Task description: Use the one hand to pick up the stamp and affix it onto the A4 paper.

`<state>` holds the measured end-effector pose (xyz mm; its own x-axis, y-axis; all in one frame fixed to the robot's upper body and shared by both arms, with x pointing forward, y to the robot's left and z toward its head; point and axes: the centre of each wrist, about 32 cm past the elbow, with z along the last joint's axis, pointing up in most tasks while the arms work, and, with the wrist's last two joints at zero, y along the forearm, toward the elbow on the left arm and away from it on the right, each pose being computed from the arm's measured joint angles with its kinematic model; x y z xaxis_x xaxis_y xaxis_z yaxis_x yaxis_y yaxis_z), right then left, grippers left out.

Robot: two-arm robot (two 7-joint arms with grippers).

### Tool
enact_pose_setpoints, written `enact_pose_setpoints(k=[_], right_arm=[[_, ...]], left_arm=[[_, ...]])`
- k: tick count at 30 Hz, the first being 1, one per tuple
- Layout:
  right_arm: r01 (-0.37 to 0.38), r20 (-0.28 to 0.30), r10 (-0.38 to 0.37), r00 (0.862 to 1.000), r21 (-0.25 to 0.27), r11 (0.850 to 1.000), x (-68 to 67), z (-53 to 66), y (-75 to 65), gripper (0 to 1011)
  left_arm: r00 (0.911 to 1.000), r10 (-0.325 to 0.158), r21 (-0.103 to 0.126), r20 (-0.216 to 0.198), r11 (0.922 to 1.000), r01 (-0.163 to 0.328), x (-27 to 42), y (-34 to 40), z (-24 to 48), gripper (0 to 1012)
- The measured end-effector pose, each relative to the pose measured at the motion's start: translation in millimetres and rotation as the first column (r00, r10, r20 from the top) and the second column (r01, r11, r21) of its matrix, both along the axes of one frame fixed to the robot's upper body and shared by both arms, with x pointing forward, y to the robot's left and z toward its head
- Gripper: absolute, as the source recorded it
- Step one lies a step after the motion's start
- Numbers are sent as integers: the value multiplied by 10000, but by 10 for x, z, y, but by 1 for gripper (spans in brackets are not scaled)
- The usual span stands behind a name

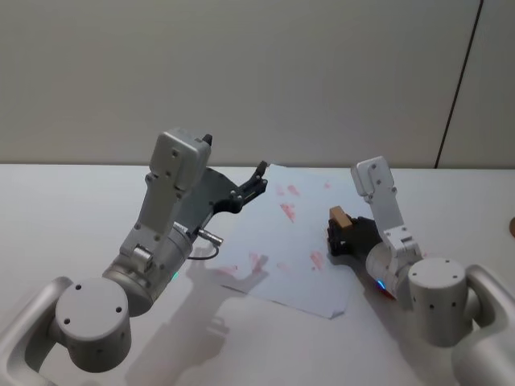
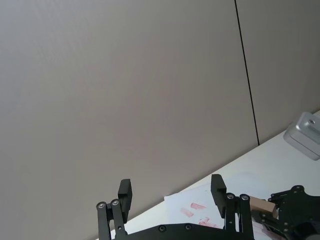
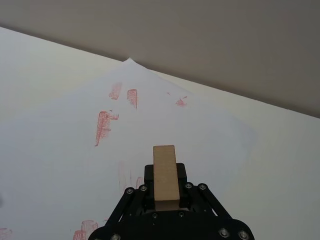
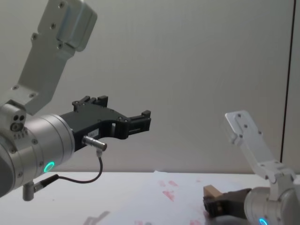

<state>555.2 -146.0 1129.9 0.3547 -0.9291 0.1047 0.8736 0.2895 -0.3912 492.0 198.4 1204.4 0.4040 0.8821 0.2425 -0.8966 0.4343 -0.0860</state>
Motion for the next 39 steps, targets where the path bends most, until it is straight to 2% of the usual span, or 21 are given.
enact_pose_setpoints(k=[7, 13, 14, 20, 23, 30, 35, 36, 39], right_arm=[[-141, 608, 104, 9981, 615, 9980, 50, 154, 27, 221], [-334, 1296, 154, 9915, 1374, 9899, 59, 390, 30, 221], [-377, 1477, 138, 9889, 1602, 9864, 41, 461, 17, 221], [-380, 1778, -18, 9841, 2204, 9747, -75, 638, -101, 221], [-255, 1867, -213, 9822, 2450, 9692, -211, 723, -248, 221], [-1, 1735, -454, 9838, 2538, 9672, -455, 755, -496, 221], [146, 1497, -520, 9874, 2413, 9703, -695, 718, -717, 221], [146, 1497, -520, 9874, 2413, 9703, -695, 718, -717, 221], [99, 1324, -416, 9903, 2315, 9728, -811, 693, -820, 221]], left_arm=[[10000, 1, 1, -1, 10000, -1, 0, 0, 0, 1003], [10000, 0, 1, 0, 10000, 0, 0, 0, 0, 1003], [10000, 0, 1, 0, 10000, 0, 0, 0, 0, 1003], [10000, 1, 0, -1, 10000, -1, 0, 0, 0, 1003], [10000, 1, 1, -1, 10000, -1, 0, 0, 0, 1003], [10000, 1, 1, -1, 10000, -1, 0, 0, 0, 1003], [10000, 0, 0, -1, 10000, 0, 0, 0, 0, 1003], [10000, 1, 1, -1, 10000, -1, 0, 0, 0, 1003], [10000, 0, 1, -1, 10000, 0, 0, 0, 0, 1003]])
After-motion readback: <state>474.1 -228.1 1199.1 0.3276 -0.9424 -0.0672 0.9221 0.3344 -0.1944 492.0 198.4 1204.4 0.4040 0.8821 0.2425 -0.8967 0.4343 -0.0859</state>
